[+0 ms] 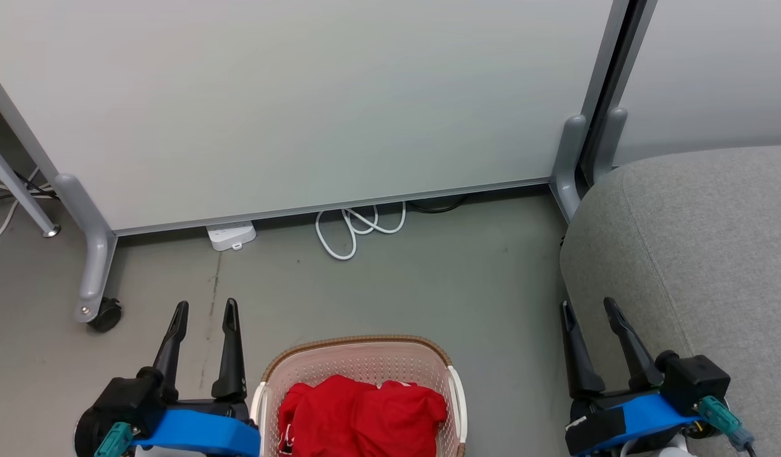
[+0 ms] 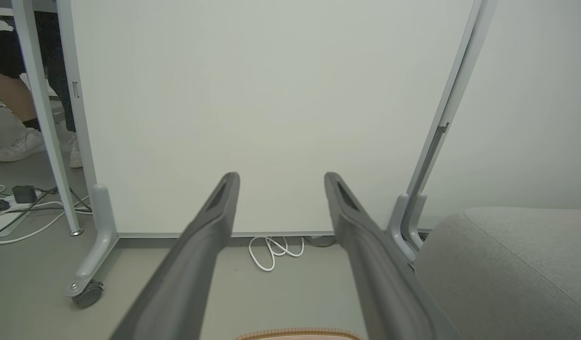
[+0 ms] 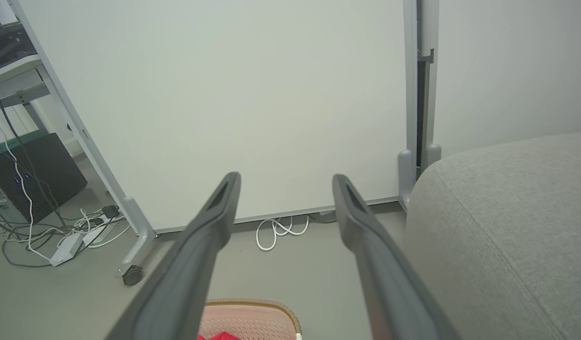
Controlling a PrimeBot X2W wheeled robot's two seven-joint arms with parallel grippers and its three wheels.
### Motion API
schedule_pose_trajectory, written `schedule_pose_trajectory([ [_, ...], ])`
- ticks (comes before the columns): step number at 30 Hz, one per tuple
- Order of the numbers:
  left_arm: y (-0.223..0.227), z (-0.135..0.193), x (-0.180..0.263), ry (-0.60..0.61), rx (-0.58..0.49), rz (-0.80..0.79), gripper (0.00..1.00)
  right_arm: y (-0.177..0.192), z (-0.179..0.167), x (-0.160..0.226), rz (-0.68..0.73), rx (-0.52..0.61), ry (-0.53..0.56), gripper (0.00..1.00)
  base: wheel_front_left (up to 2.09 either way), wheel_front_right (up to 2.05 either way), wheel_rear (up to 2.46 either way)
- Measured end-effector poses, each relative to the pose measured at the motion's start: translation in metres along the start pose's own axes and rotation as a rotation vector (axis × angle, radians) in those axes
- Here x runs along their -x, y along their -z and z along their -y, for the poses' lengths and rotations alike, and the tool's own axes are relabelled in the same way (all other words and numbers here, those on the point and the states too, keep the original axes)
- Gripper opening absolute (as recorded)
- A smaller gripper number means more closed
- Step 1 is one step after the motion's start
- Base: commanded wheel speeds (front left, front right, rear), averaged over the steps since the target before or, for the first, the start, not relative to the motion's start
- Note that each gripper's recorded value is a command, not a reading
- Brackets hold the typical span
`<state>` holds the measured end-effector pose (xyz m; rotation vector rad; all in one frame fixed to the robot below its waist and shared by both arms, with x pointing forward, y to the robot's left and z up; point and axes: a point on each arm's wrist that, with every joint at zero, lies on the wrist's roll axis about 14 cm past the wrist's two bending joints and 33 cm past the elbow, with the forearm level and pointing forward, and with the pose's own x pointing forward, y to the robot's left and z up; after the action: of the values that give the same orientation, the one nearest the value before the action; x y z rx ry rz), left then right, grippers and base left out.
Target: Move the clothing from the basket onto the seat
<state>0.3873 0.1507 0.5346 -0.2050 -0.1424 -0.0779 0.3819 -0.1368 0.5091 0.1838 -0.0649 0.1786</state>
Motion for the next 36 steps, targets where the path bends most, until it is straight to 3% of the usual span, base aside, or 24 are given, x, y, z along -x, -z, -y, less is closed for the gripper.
schedule_pose_trajectory([
  [12, 0.003, 0.003, 0.000, 0.018, -0.066, 0.002, 1.00, 0.004, -0.003, 0.000, -0.005, 0.081, -0.021, 1.00, 0.00, 0.00, 0.00],
  [36, 0.017, -0.001, 0.003, 0.007, -0.058, -0.043, 1.00, 0.012, 0.001, 0.001, -0.032, 0.083, -0.012, 1.00, 0.00, 0.00, 0.00],
])
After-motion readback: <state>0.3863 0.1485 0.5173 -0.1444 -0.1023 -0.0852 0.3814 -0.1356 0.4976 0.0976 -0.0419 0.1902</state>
